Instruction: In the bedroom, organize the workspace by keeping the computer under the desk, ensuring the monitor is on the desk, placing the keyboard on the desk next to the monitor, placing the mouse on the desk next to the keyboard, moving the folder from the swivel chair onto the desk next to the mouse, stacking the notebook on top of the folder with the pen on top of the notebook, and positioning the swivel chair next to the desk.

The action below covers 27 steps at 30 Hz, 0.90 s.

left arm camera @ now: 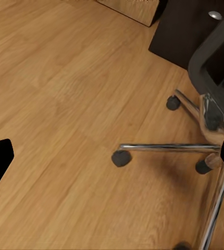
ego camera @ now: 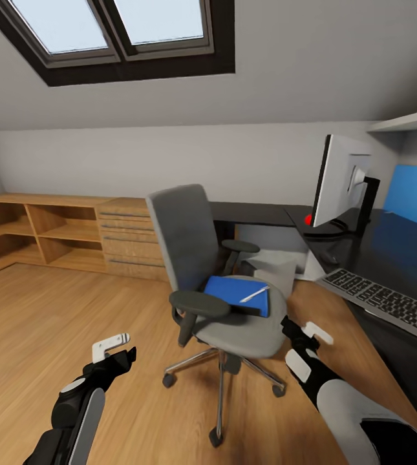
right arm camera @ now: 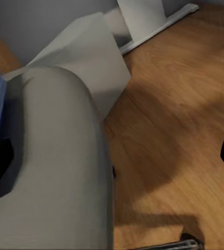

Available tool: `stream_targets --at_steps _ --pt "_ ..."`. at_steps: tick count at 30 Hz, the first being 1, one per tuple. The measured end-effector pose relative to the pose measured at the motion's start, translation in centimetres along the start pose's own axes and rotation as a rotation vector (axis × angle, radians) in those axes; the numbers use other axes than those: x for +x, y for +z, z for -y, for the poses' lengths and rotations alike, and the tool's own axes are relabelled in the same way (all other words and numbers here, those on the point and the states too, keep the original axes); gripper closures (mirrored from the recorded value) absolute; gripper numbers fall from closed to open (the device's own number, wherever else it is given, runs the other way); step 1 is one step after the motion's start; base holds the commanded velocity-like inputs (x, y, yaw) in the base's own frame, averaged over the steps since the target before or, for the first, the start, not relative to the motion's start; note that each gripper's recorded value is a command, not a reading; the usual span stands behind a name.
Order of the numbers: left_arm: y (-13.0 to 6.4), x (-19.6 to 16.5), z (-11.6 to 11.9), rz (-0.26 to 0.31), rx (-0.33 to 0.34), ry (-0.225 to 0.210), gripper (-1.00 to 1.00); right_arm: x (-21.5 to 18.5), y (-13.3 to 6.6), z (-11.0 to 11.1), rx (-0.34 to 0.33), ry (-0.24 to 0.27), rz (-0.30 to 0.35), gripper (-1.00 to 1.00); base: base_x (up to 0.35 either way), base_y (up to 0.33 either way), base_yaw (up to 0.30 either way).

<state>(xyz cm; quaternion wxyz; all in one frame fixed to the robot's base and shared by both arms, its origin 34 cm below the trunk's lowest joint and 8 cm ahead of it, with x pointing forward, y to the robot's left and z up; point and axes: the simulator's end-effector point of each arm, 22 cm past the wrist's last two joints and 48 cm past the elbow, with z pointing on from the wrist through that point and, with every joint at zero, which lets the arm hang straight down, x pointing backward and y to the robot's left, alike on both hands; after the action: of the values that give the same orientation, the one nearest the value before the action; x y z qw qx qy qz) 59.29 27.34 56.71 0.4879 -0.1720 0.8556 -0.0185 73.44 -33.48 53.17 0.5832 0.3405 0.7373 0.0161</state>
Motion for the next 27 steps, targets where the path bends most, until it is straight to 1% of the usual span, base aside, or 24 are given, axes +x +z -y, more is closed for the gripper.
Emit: stream_targets --at_steps 4,7,10,12,17,20,22,24,25,27 --pt "0.0 0.0 0.0 -0.001 0.0 0.0 -1.0 -0.1 0.6 2.0 0.029 0.038 -0.041 -1.0 0.091 0.0 0.0" --pt "0.0 0.1 0.0 -0.002 0.0 0.0 -1.0 -0.2 0.9 2.7 0.034 0.056 -0.054 -1.0 0.029 0.0 0.0" --pt "0.0 0.1 0.0 -0.002 0.0 0.0 -1.0 -0.2 1.1 3.0 0.032 0.067 -0.068 -1.0 0.014 0.0 0.0" --pt "0.0 0.1 0.0 -0.002 0.0 0.0 -1.0 0.1 1.1 2.9 0.02 0.077 -0.089 -1.0 0.04 0.004 0.0" --pt "0.0 0.0 0.0 -0.001 0.0 0.0 -1.0 0.8 1.1 2.3 -0.016 0.101 -0.135 -1.0 0.198 0.069 0.0" --pt "0.0 0.0 0.0 -0.001 0.0 0.0 -1.0 1.1 1.2 2.6 -0.029 0.136 -0.168 -1.0 0.145 0.039 0.0" --pt "0.0 0.0 0.0 -0.001 0.0 0.0 -1.0 1.2 1.5 3.7 -0.014 0.18 -0.201 -1.0 0.035 0.009 0.0" --pt "0.0 0.1 0.0 -0.002 0.0 0.0 -1.0 1.4 1.5 4.0 -0.008 0.199 -0.213 -1.0 0.097 0.004 0.0" --pt "0.0 0.0 0.0 -0.001 0.0 0.0 -1.0 1.9 1.5 5.0 0.017 0.294 -0.269 -1.0 0.135 0.001 0.0" --pt "0.0 0.1 0.0 -0.002 -0.001 0.0 -1.0 2.0 1.5 5.3 0.024 0.322 -0.284 -1.0 0.078 0.0 0.0"
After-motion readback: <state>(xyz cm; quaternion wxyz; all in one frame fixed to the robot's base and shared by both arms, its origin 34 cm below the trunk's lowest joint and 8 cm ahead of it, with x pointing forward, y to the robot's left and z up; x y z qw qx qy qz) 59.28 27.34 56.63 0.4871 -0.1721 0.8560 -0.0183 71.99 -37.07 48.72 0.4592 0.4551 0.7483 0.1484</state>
